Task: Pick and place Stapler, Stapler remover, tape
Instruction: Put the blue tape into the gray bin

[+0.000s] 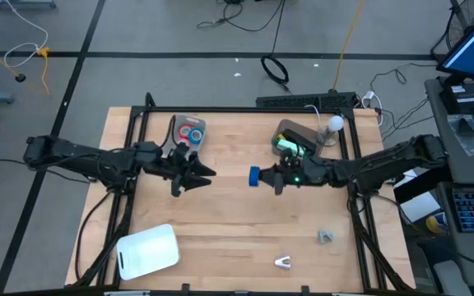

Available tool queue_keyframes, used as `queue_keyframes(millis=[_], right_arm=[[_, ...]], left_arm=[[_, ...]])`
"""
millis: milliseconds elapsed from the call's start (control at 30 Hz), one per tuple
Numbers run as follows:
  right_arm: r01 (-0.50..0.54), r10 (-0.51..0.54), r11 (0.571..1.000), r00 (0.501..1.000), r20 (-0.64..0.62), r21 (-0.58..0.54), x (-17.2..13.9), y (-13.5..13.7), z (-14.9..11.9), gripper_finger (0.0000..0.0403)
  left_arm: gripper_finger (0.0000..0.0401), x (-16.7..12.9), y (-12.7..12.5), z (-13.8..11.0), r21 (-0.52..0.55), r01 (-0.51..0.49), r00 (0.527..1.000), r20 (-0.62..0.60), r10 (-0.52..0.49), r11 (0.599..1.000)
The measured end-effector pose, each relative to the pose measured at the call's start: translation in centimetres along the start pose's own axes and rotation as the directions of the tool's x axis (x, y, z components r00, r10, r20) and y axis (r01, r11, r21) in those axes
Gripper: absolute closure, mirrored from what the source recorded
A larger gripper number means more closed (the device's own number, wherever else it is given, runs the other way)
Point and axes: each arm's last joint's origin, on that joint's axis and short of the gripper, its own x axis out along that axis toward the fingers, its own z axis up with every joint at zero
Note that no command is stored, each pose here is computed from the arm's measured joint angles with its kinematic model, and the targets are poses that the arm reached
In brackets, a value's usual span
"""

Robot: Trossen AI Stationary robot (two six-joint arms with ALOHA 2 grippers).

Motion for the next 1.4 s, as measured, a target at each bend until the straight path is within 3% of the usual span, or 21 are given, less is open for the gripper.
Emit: queue_keyframes(millis=[267,600,1400], right_arm=[[-0.08,0.077,0.997,0.991,0.113,0.019,2.0,-0.7,0.6,0.0371],[-0.135,0.123,0.987,0.984,0.131,0.086,4.7,-0.8,0.3,0.0371],[-0.071,0.057,0.989,0.992,0.11,0.127,6.0,-0.7,1.0,0.0371]], left_arm=[[0.0176,1.8,0.7,-0.3,-0.014,0.044,0.996,0.077,-0.043,0.999],[0.0176,3.1,1.7,-0.8,-0.068,-0.033,0.991,0.131,0.042,0.997],[0.0176,3.4,2.0,-1.0,-0.086,-0.066,0.987,0.14,0.077,0.994]])
